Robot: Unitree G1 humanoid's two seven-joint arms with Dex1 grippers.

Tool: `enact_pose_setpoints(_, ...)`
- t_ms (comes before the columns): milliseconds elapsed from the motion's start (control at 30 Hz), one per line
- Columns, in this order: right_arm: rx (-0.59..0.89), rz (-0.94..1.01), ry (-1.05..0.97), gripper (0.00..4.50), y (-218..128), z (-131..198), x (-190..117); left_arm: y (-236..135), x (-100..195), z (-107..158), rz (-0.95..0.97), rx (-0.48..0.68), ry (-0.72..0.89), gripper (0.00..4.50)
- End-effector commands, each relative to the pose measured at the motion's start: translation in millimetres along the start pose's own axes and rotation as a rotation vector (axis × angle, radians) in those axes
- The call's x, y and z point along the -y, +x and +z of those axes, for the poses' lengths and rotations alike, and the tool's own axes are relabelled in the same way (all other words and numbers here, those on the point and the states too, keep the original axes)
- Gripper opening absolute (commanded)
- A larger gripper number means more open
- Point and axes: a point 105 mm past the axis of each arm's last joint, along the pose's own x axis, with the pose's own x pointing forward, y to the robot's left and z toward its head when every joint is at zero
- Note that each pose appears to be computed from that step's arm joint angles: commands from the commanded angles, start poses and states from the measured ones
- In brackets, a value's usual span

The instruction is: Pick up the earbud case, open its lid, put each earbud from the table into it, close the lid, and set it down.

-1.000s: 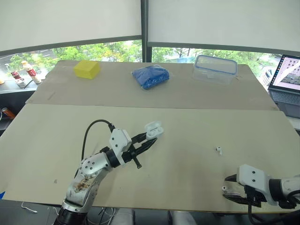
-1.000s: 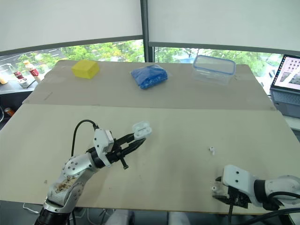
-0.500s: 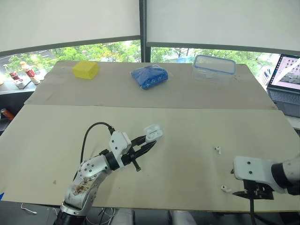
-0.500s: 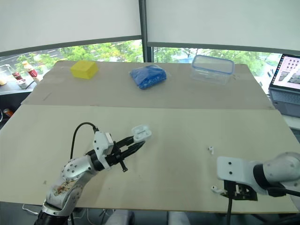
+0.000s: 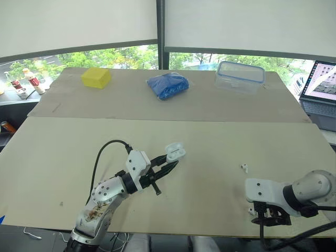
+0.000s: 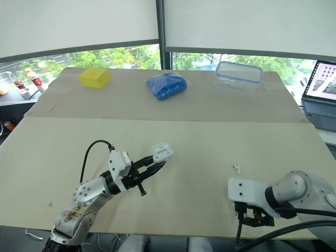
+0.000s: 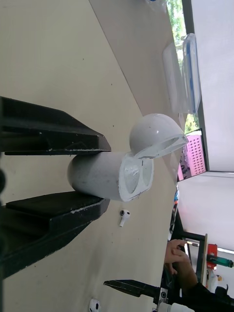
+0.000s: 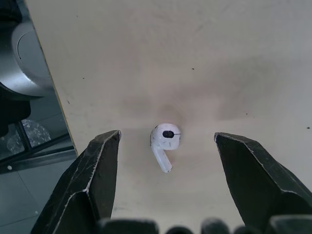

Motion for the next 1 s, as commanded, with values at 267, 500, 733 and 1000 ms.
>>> enact_pose_setpoints(267,-0.051,-0.022,-0.122,3.44,-4,6,5,5,7,13,-0.024,0.046,0.034,0.53)
enact_pose_setpoints(500,-0.055,-0.024,-0.140,3.44,1,9,9,6,9,11,-0.027,0.043,0.034,0.53)
enact_pose_setpoints(733,-0.062,0.001,-0.144,3.44,7,8,9,7,10,10,-0.030,0.043,0.032,0.53)
enact_pose_setpoints(1000,-0.046,0.017,-0.139,0.87,10,12,6,8,10,10,-0.035,0.045,0.033,0.53)
